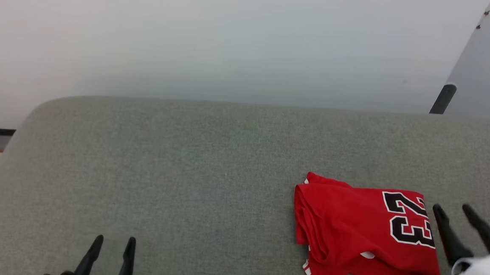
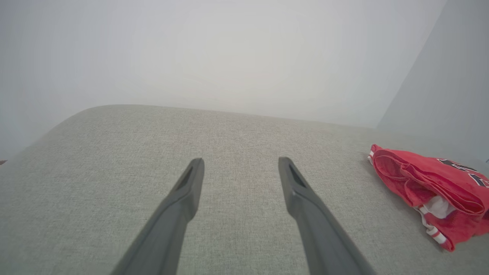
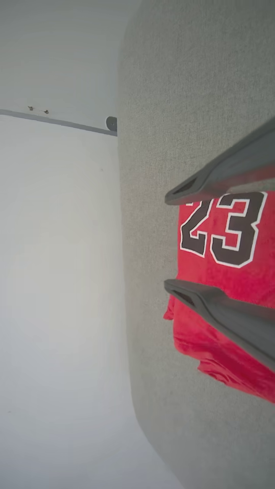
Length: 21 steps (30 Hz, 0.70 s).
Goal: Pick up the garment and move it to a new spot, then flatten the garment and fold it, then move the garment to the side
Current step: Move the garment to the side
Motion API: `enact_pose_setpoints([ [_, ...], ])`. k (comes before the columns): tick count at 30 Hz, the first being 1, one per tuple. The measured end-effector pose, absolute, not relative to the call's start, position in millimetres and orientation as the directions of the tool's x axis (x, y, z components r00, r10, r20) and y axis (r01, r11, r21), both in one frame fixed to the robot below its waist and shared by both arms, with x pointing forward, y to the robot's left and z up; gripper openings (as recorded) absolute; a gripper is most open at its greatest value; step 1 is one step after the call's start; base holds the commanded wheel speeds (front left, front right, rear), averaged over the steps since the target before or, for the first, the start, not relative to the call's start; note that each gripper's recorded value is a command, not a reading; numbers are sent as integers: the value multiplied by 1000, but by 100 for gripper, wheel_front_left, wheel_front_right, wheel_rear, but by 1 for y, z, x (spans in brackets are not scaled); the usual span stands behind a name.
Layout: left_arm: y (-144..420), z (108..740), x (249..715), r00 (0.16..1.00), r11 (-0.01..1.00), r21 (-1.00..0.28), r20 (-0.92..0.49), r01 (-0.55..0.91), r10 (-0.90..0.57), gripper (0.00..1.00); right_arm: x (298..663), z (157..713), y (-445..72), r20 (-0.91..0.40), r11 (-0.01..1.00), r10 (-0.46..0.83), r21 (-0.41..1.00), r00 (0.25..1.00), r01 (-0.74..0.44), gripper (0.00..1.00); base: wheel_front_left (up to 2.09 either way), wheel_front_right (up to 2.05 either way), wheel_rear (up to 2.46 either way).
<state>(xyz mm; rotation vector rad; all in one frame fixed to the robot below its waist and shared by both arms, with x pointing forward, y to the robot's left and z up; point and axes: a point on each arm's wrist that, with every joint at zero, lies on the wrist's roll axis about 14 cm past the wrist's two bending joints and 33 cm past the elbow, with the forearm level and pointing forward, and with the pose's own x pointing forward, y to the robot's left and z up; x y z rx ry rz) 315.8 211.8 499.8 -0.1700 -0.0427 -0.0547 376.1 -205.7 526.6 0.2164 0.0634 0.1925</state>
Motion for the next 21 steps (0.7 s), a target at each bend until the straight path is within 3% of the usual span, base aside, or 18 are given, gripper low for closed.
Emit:
enact_pose_setpoints([
  [8,203,496,333,997,981,-177,34,80,-75,100,417,519,-221,-305,972,229,118,924,-202,100,0,0,0],
  [15,198,486,349,996,979,-186,6,87,-88,100,408,452,-231,-695,969,247,183,675,-167,100,0,0,0],
  [18,197,483,357,996,978,-188,-2,90,-92,100,407,437,-232,-772,967,253,199,584,-157,100,0,0,0],
  [21,195,480,366,996,978,-185,-6,92,-94,100,414,426,-231,-802,967,254,206,540,-149,100,0,0,0],
])
